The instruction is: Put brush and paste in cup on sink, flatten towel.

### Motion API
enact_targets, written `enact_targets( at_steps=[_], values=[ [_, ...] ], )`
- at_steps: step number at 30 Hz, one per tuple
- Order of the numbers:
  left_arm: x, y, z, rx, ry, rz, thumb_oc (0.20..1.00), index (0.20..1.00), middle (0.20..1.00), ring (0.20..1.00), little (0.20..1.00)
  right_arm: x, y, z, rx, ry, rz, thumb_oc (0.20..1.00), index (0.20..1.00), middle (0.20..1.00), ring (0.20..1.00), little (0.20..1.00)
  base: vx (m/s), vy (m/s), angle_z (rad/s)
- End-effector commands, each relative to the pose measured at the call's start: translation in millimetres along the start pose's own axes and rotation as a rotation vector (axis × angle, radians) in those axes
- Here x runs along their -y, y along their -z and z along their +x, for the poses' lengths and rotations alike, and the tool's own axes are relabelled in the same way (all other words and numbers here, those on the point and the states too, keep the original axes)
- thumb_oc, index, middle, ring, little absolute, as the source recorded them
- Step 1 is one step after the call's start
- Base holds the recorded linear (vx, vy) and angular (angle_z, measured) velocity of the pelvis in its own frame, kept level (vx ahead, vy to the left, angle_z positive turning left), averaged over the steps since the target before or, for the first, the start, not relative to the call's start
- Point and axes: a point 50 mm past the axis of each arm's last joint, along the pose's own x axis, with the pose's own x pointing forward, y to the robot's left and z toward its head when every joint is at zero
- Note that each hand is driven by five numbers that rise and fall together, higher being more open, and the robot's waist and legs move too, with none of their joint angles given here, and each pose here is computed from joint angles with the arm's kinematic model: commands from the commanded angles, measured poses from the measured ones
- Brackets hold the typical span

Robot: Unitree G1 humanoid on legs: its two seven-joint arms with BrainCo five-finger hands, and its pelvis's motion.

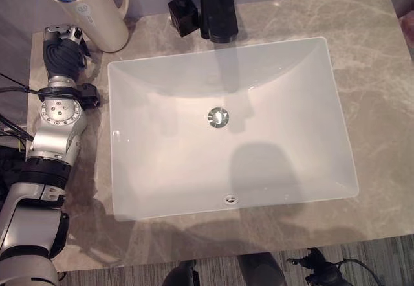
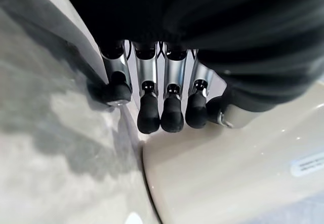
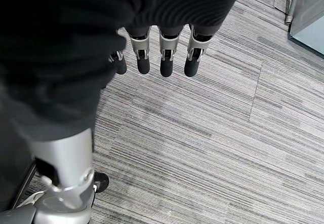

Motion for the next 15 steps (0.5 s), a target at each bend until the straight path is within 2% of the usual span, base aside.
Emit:
enact_targets(
  at_steps=[1,8,15],
  values=[
    [20,19,-6,-0.087,0.059,-0.003,0.2,0.2,0.2,0.2,0.2,11,14,-3,-0.026,0.034,-0.011,1.0,1.0,1.0,1.0,1.0,0.0,0.0,0.0],
    [19,24,-7,-0.104,0.05,0.01,0.2,0.2,0.2,0.2,0.2,13,16,-3,-0.037,0.038,-0.024,1.0,1.0,1.0,1.0,1.0,0.0,0.0,0.0],
    [14,46,-26,-0.166,0.041,0.046,0.2,0.2,0.2,0.2,0.2,18,19,-3,-0.052,0.042,-0.04,1.0,1.0,1.0,1.0,1.0,-0.02,0.024,-0.02]
  ],
)
